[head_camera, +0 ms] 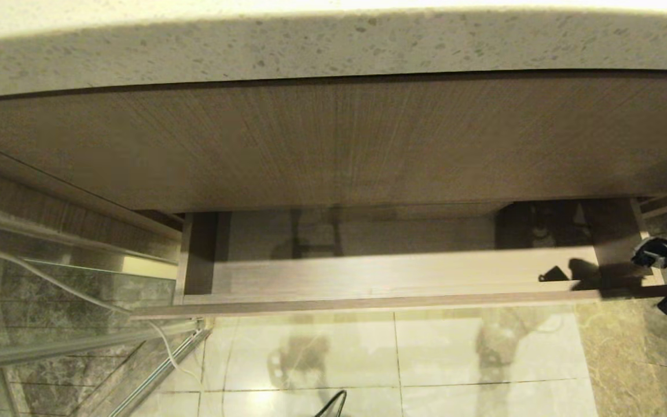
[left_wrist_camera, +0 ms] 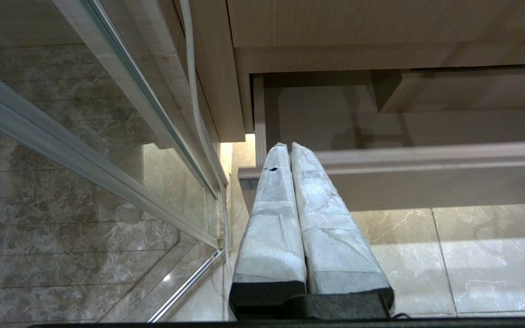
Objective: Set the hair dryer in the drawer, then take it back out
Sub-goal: Close the drawer
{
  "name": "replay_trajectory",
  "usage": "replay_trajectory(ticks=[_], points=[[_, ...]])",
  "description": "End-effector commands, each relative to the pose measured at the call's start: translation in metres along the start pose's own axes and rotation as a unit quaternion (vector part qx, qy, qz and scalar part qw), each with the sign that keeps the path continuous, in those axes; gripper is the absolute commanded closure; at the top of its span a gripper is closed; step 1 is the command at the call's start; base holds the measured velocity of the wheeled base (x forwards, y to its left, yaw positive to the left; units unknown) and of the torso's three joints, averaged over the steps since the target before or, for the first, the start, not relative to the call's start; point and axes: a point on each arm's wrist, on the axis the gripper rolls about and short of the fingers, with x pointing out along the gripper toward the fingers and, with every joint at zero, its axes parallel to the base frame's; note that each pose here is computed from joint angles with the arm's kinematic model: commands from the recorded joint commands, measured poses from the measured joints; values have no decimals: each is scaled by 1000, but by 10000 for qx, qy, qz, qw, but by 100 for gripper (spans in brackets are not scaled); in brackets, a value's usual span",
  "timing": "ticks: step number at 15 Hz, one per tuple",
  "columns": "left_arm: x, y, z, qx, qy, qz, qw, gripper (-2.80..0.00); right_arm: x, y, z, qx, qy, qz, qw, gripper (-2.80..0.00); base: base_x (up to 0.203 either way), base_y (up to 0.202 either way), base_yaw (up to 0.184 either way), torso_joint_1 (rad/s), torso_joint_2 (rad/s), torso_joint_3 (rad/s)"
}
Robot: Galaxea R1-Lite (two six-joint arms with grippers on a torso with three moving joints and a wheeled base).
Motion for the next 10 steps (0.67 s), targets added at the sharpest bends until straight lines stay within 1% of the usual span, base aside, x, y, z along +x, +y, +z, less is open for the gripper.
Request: replay_trajectory(ticks=[1, 3, 5, 7, 8, 10], points=[[1, 0, -11, -4, 191, 3, 9998, 0, -19, -9, 5, -56, -283, -309, 9991, 0, 0, 0, 0, 0, 0, 0], [1, 0, -11, -4, 191, 3, 9998, 0, -28, -10, 7, -80, -384, -395, 9984, 0, 0, 0, 0, 0, 0, 0], [1, 0, -11, -4, 191, 3, 9998, 0, -41, -10, 9, -227, -634, -469, 9966, 0, 0, 0, 0, 0, 0, 0], [1, 0, -11, -4, 191, 3, 9998, 0, -52, -13, 11, -348, -833, -650, 9938, 0, 0, 0, 0, 0, 0, 0], [1, 0, -11, -4, 191, 3, 9998, 0, -58, -14, 10, -380, -863, -734, 9928, 0, 0, 0, 0, 0, 0, 0], [1, 0, -11, -4, 191, 3, 9998, 0, -67, -11, 9, -493, -945, -768, 9913, 0, 0, 0, 0, 0, 0, 0]])
